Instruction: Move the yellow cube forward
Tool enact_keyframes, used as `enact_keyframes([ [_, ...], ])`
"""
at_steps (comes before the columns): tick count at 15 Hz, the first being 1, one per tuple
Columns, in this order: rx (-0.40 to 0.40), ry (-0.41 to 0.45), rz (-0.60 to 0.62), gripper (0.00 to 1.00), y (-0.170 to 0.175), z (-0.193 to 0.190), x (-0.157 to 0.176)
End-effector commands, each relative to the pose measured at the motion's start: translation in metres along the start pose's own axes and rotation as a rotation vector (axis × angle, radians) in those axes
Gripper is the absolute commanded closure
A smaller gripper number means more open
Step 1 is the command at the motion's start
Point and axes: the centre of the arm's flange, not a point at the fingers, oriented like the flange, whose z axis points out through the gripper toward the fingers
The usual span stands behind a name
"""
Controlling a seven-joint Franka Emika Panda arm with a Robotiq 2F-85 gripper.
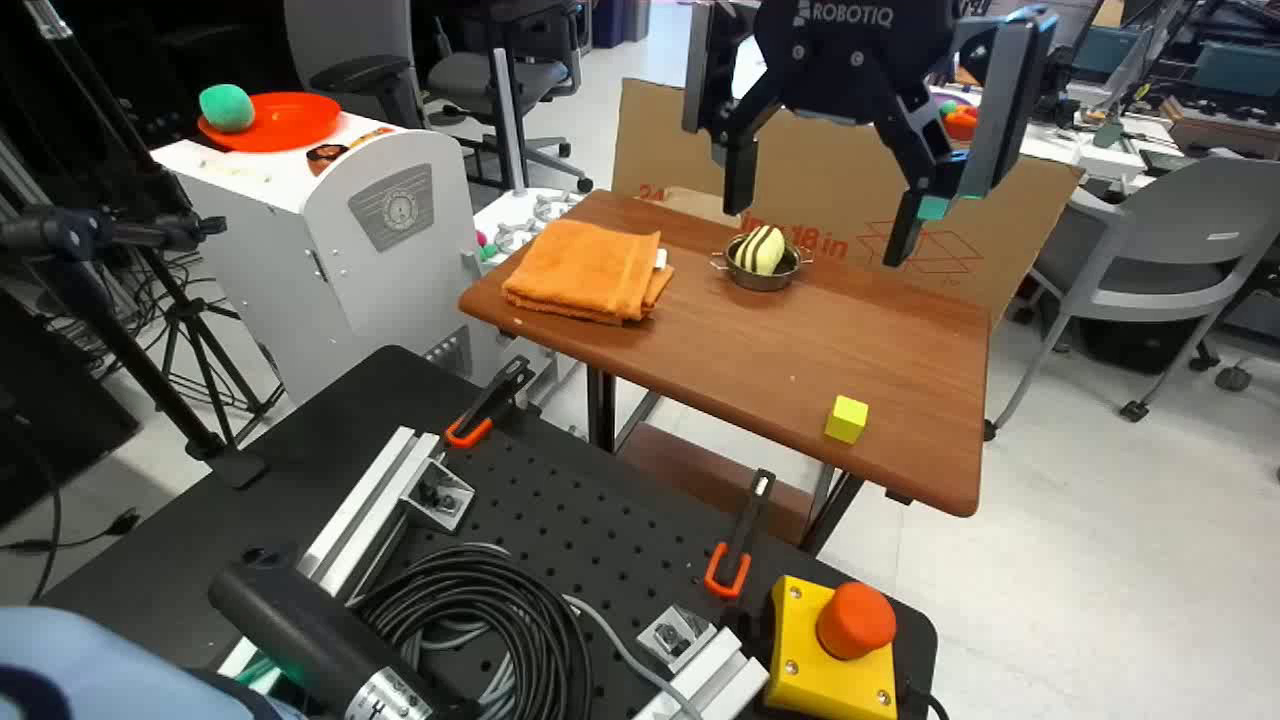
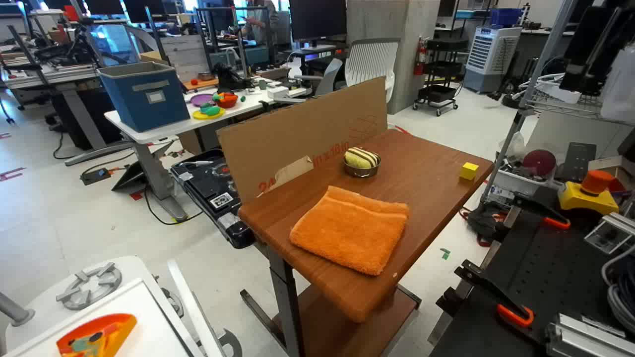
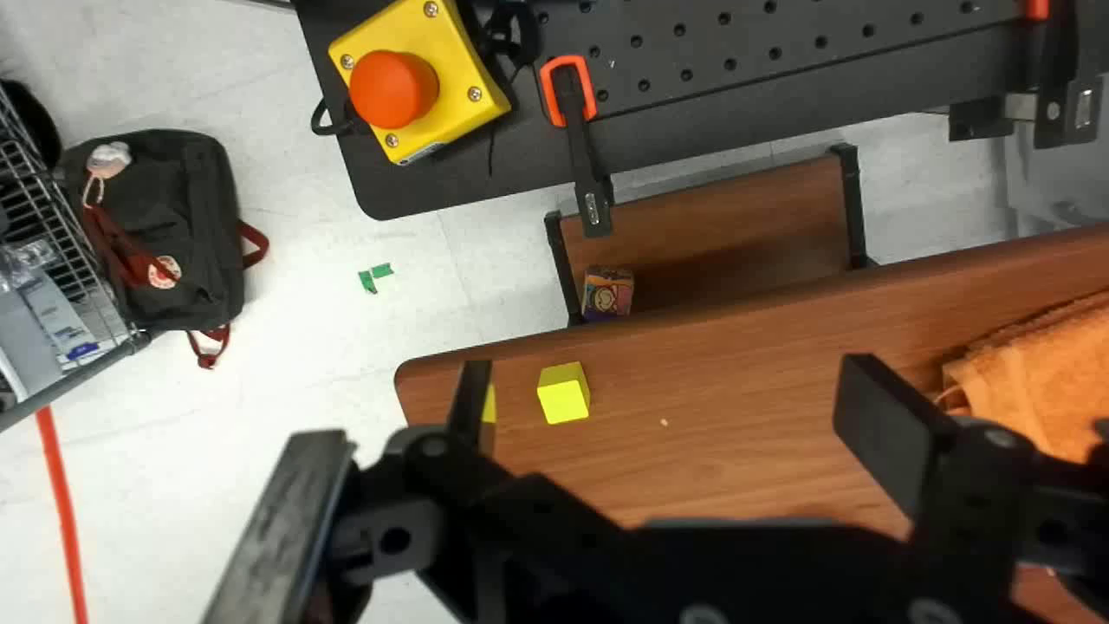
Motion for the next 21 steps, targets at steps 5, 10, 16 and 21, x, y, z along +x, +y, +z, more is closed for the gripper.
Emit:
enact_keyframes([
  [5,0.000,0.000,0.000,0.00,0.000,0.000,0.000],
  [10,-0.012,-0.009,0.005,0.00,0.001,0.021,0.019],
  [16,-0.006,0.029,-0.043,0.00,0.011,0.083,0.084],
  [21,0.022,-0.012,-0.097,0.00,0.023,0.148,0.124],
])
